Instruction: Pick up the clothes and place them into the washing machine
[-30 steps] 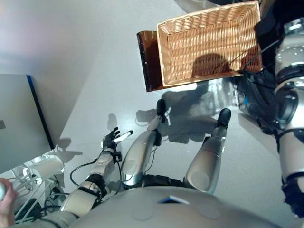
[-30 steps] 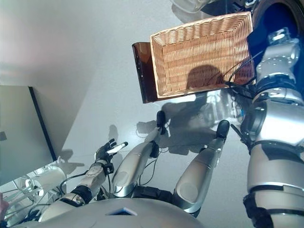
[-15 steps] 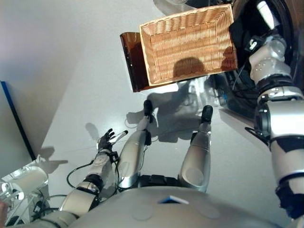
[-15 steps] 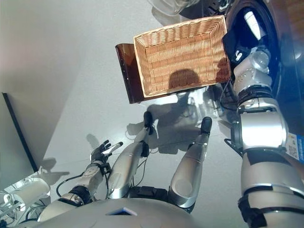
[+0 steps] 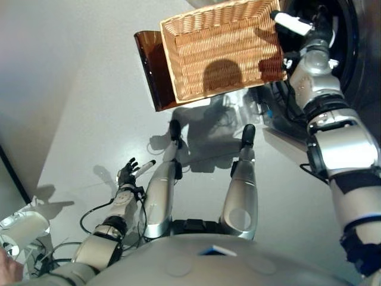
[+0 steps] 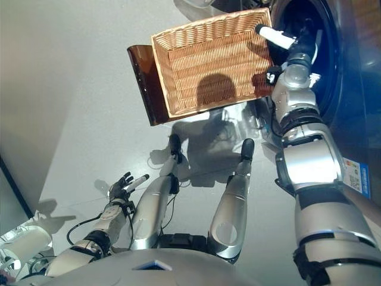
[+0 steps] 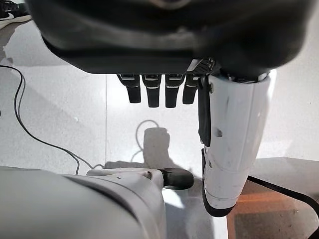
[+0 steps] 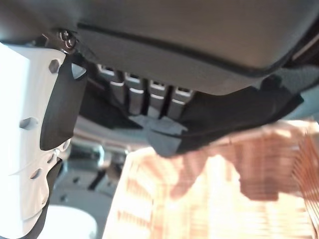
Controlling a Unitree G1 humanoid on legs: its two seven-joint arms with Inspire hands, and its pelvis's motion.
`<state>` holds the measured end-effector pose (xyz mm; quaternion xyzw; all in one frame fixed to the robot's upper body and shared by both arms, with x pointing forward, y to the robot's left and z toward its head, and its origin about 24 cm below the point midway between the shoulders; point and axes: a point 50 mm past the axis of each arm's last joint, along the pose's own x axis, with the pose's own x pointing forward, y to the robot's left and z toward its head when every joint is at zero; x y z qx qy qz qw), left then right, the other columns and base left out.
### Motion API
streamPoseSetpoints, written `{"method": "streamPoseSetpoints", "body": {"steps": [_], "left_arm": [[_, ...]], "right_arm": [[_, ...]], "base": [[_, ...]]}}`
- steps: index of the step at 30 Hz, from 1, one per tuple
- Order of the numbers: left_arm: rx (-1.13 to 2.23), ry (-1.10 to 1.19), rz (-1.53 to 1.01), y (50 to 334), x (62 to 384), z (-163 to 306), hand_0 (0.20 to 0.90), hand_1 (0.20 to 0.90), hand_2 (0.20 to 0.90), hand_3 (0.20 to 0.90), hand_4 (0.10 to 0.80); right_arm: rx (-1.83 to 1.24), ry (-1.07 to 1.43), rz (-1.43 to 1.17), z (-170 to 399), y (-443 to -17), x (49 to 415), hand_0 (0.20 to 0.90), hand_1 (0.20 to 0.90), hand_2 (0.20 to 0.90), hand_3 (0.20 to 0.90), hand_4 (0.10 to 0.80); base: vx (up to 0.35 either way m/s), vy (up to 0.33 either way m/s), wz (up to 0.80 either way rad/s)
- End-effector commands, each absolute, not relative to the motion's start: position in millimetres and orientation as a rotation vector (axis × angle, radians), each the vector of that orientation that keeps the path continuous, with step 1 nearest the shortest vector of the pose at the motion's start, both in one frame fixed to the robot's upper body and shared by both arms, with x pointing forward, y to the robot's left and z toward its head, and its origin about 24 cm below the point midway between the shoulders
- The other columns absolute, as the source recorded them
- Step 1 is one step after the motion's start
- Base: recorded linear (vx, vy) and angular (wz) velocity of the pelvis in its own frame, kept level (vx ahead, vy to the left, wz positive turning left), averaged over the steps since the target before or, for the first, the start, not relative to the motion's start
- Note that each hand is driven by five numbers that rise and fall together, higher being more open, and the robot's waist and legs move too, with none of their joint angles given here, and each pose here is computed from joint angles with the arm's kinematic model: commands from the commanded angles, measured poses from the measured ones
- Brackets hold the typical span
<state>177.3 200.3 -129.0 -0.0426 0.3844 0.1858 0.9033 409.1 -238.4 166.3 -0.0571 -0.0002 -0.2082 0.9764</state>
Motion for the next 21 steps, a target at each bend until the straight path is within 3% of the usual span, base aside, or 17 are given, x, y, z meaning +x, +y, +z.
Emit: {"method": "streamPoseSetpoints", "body": {"steps": [1,9,17,21], "left_arm": [[-0.012,0.801,0.514,232,172,-127,0.900,0.900,0.900,0.900,0.800],[-0.013,0.737,0.549,232,192,-116,0.900,0.900,0.900,0.900,0.800],[0.022,0.627,0.548,230,223,-97,0.900,0.900,0.900,0.900,0.800],[0.023,0.624,0.543,230,221,-97,0.900,0.900,0.900,0.900,0.800]], "right_arm": [[-0.210,-0.249,-0.364,215,-215,412,0.900,0.900,0.900,0.900,0.800],[-0.500,-0.315,-0.317,190,-185,400,0.900,0.900,0.900,0.900,0.800],[-1.183,-0.405,-0.541,203,-218,394,0.900,0.900,0.900,0.900,0.800],[-1.270,-0.380,-0.576,208,-228,395,0.900,0.900,0.900,0.900,0.800]], "base": [[0.005,0.014,-0.05],[0.002,0.004,-0.02],[0.002,0.002,-0.01],[-0.013,-0.006,-0.07]]}}
